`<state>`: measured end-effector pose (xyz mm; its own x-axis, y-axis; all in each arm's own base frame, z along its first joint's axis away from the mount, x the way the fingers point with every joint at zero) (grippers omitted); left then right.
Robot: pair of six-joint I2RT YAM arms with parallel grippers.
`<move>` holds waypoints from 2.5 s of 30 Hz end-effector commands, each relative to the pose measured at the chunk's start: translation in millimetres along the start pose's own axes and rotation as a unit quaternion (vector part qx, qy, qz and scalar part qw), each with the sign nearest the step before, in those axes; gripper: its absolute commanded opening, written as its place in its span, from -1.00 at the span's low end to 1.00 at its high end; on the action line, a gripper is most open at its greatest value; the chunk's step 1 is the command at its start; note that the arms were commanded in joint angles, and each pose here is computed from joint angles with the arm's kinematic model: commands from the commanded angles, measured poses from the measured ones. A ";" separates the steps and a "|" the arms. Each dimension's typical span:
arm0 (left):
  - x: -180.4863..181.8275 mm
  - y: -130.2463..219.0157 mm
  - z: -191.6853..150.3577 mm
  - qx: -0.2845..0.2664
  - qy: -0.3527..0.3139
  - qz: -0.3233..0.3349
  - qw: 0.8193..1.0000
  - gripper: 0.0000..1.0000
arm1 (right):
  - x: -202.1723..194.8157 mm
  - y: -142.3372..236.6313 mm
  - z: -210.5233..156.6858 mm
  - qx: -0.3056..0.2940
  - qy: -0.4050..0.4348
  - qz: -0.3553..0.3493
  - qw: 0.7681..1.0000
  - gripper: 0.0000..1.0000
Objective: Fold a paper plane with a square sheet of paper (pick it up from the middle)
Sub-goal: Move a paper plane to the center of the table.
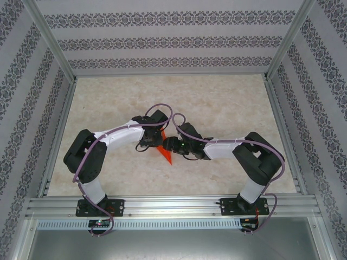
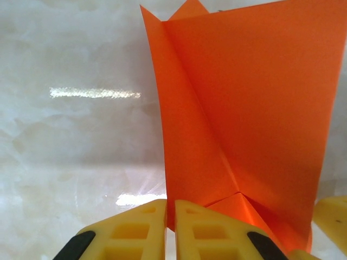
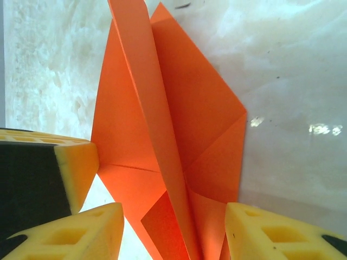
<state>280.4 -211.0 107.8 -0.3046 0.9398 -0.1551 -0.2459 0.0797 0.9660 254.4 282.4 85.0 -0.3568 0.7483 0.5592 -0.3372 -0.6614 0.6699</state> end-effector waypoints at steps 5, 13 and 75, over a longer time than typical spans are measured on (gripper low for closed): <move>2.5 5.1 5.2 -0.013 0.002 -0.012 1.000 -0.72 | 2.8 -1.1 -1.4 0.008 0.017 -0.009 1.000 0.08; 2.9 7.0 5.4 -0.015 0.000 -0.012 1.000 -0.72 | 7.8 -1.7 -0.7 0.008 0.025 -0.013 1.000 0.09; 49.0 68.4 20.5 -0.116 0.098 -0.103 0.983 -0.04 | -19.5 6.4 20.1 0.118 0.108 -0.288 0.944 -0.77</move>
<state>265.1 -156.3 162.7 -0.3787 0.8539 -0.3569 -0.4789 0.1492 0.8651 279.4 264.9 94.2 -0.3320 0.9430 0.0218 -0.3650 -0.1498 0.9189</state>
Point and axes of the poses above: each hand's point on the last joint's axis, 136 mm out from that joint toward the fingers, its own y axis back along the fingers, its own x axis along the line the jaws close on, z = x × y, the point moved 6 cm from there along y, back along the fingers, and after that the axes turned 15 degrees about y, right-handed, at the moved point
